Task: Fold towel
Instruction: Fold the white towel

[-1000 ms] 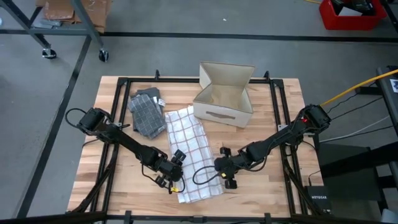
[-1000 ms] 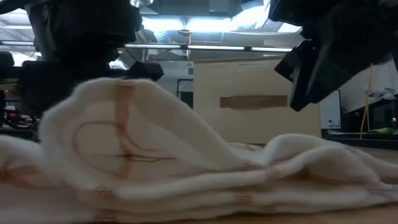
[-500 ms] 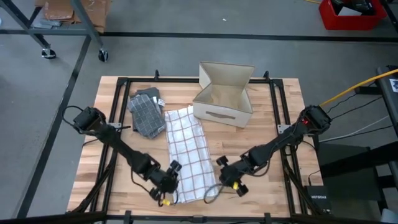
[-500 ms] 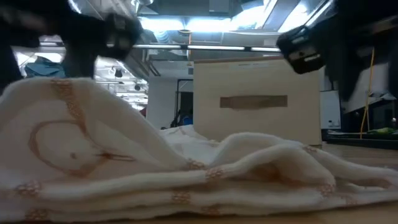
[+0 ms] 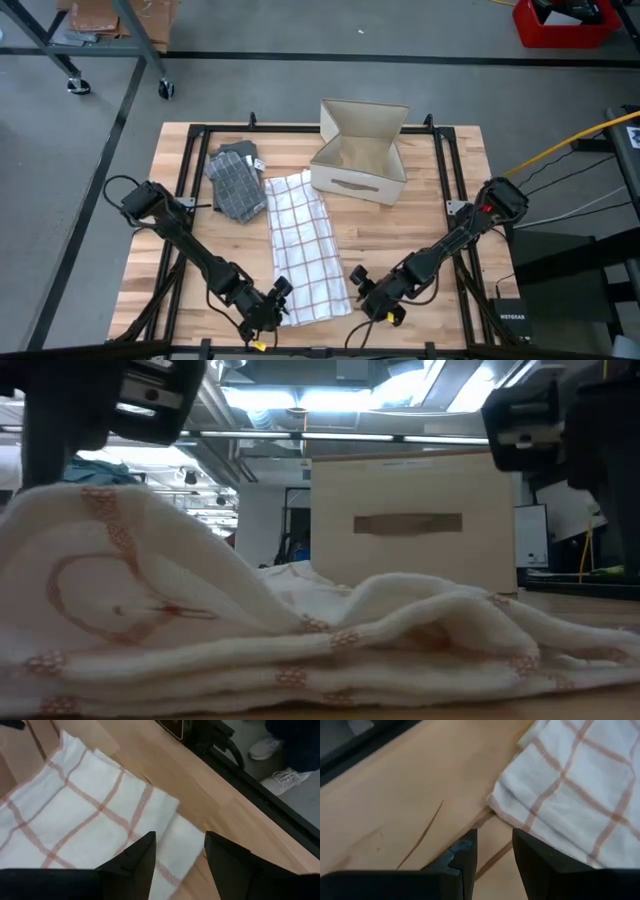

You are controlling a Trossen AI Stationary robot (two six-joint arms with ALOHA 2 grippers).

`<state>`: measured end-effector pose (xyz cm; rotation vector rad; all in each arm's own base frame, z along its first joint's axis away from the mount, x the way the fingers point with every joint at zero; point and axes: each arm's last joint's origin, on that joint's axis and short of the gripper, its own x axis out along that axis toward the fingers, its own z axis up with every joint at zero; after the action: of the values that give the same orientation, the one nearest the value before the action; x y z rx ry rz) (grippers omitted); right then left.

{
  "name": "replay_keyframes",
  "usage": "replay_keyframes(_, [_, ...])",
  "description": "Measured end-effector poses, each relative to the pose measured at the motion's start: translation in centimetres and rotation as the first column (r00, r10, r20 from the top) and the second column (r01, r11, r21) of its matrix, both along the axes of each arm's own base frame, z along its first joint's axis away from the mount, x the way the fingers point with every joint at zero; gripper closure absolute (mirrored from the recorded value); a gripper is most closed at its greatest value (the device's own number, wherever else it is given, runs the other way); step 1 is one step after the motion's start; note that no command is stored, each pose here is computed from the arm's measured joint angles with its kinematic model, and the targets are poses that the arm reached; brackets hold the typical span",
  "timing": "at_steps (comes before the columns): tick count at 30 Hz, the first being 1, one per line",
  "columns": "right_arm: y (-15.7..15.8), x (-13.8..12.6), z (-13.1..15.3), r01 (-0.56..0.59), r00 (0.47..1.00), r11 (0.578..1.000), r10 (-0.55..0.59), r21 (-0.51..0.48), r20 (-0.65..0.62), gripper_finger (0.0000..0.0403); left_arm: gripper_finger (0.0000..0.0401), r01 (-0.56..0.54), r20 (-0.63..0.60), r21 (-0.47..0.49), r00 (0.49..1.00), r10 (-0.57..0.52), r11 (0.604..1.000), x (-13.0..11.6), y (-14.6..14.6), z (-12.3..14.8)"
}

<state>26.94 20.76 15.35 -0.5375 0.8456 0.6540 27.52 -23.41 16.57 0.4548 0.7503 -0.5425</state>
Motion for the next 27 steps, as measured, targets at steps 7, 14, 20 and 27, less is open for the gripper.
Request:
replay_keyframes(7, [0.5,0.8,-1.1,0.022,0.999,1.0,-0.022,0.001,0.047,0.0276,0.0239,0.002,0.013,0.038,1.0,-0.003,0.999,1.6,0.1,-0.8])
replay_keyframes(14, [1.8,2.6,-1.4,0.001,0.997,1.0,-0.001,-0.01,0.073,0.0276,0.0239,-0.001,-0.01,0.061,1.0,0.002,0.998,1.7,0.3,-1.5])
replay_keyframes(20, [3.0,4.2,-2.5,-0.001,0.998,0.999,0.004,-0.05,0.067,0.0276,0.0239,0.007,-0.01,0.056,1.0,-0.006,0.998,1.4,-0.1,-1.4])
replay_keyframes(27, [3.3,4.7,-3.1,0.013,1.0,0.993,-0.01,-0.114,0.027,0.0276,0.0239,0.022,-0.043,0.082,0.999,-0.018,0.996,0.9,-0.3,-1.7])
